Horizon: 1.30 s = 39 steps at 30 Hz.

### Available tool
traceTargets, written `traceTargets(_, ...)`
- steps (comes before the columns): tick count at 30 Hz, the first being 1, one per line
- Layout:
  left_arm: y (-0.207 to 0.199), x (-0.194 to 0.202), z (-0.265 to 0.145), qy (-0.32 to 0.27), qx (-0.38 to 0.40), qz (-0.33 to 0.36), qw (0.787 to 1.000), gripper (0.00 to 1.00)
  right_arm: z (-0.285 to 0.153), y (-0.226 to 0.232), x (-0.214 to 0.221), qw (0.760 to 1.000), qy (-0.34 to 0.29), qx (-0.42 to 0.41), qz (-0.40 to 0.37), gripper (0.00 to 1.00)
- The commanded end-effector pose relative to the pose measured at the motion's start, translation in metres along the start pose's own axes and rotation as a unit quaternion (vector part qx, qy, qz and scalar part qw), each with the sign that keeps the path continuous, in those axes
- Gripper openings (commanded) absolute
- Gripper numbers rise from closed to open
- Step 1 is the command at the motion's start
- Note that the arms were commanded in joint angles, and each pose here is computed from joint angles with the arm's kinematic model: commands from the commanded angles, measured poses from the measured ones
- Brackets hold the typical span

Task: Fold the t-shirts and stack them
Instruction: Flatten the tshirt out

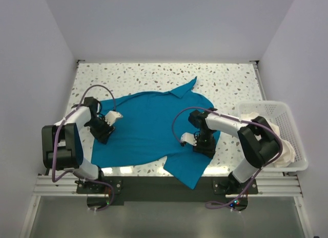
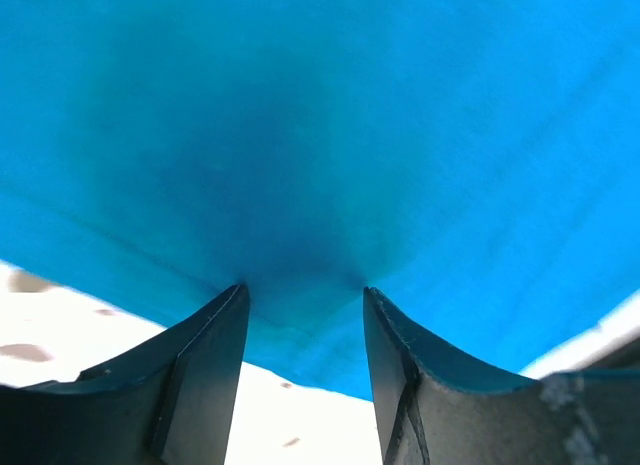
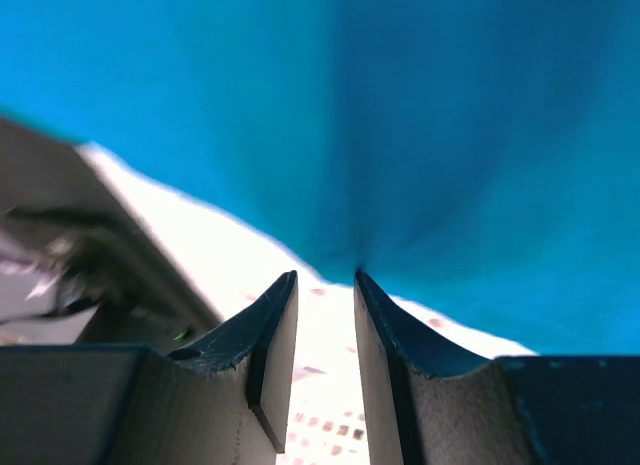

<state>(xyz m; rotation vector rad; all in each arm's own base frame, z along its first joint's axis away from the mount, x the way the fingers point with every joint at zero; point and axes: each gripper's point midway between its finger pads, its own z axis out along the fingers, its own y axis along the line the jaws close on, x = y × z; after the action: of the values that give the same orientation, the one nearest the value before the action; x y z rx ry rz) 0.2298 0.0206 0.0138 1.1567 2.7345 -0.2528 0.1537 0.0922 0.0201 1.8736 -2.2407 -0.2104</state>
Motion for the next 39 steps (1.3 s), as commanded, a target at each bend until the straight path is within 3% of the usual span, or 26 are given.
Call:
traceTargets(1,-0.026,0.011,-0.011,0.01,0.056,0.025,0.998,0.54,-0.029,0.032,-0.002,0.998,-0.026,-0.053,-0.035,0.33)
traceTargets(7,0.045,-0.104,-0.072,-0.174,-0.022,0.004,0.985,0.61,-0.096,-0.015,-0.061,0.984,-0.175,-0.019,0.033,0.35)
traceTargets(10,0.087,-0.144,-0.085,-0.221,-0.062,-0.021,0.973,0.61,-0.109,-0.058,-0.075,0.975,-0.201,0.007,0.097,0.36)
traceTargets(15,0.137,-0.17,-0.07,-0.215,-0.076,-0.048,0.972,0.55,-0.103,-0.101,-0.083,0.971,-0.187,0.031,0.145,0.35)
traceTargets(20,0.156,-0.175,-0.046,-0.199,-0.07,-0.055,0.976,0.51,-0.082,-0.116,-0.089,0.971,-0.169,0.016,0.168,0.34)
traceTargets(31,0.164,-0.143,-0.015,-0.119,-0.081,-0.032,0.989,0.48,-0.045,-0.104,-0.066,0.98,-0.109,-0.007,0.167,0.34)
traceTargets(39,0.146,-0.129,-0.013,-0.098,-0.048,0.001,0.994,0.36,-0.033,-0.102,-0.053,0.983,-0.08,-0.004,0.165,0.34)
